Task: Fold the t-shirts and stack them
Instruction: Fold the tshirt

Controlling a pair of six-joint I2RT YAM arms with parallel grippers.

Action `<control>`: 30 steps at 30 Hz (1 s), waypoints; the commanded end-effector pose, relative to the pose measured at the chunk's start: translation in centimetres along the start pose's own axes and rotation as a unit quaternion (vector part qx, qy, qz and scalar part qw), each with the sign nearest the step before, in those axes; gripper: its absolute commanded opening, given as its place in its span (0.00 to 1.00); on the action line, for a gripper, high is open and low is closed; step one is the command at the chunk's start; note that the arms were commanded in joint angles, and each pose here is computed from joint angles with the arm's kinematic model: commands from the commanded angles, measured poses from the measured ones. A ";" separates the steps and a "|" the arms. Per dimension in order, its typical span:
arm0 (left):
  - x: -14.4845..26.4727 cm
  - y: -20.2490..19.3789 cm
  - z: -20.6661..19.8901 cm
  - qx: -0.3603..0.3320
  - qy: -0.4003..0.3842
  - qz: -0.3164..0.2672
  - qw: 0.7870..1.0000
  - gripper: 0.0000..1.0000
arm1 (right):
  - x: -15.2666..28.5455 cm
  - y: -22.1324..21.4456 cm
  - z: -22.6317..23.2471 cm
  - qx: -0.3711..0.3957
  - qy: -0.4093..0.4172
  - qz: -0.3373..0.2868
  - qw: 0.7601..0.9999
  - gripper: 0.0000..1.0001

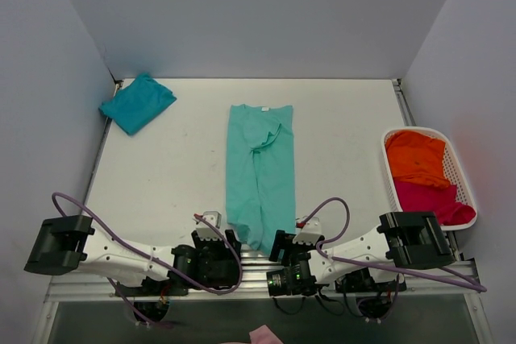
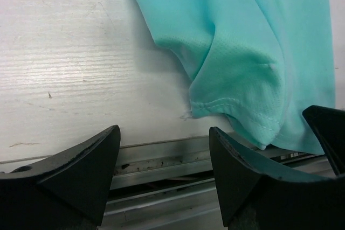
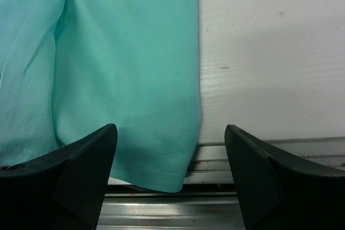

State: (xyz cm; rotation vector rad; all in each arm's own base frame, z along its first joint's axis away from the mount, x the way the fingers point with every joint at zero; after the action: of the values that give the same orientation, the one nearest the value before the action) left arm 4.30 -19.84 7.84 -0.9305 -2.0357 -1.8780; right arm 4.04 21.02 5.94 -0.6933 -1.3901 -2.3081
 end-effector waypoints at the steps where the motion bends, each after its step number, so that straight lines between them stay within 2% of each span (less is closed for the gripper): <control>1: -1.0 0.8 -0.6 0.067 -0.007 -0.046 0.997 0.75 | -0.2 1.1 -0.3 0.000 -0.002 -0.025 1.000 0.77; 8: -2.9 0.2 -0.6 0.077 -0.018 -0.048 0.996 0.75 | -0.5 1.0 -0.5 0.005 -0.010 -0.026 1.000 0.77; 17: -3.7 0.5 -2.5 0.091 -0.041 -0.043 0.994 0.73 | -1.3 0.8 -0.5 0.007 -0.021 -0.026 0.999 0.77; 21: -3.9 0.2 -2.8 0.092 -0.045 -0.037 0.994 0.65 | -1.8 1.0 -0.7 0.005 -0.027 -0.025 0.999 0.77; 22: -4.0 0.0 -2.8 0.090 -0.045 -0.036 0.994 0.59 | -1.8 1.0 -0.8 0.005 -0.028 -0.025 0.999 0.76; 25: -4.2 -0.1 -2.9 0.088 -0.041 -0.035 0.995 0.50 | -2.0 1.0 -1.0 0.006 -0.031 -0.023 0.999 0.73; 28: -4.5 -0.1 -2.9 0.087 -0.035 -0.034 0.995 0.45 | -2.3 0.9 -1.0 0.004 -0.031 -0.022 0.999 0.69; 30: -4.8 -0.3 -2.9 0.088 -0.035 -0.031 0.995 0.36 | -2.3 0.8 -1.0 0.006 -0.032 -0.021 0.999 0.68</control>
State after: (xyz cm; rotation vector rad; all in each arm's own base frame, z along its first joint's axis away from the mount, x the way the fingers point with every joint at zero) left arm 7.24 -23.67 5.89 -0.8630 -2.2841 -1.6903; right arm 5.92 20.63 5.18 -0.7376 -1.4238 -2.3299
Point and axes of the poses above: each gripper's point midway between its finger pads, its own x axis back along the fingers, its own z axis along the line the jaws close on, y = z × x, the point moved 7 cm from there along x, back along the fingers, and after that the axes turned 14 degrees about -x, right-handed, at the moved point
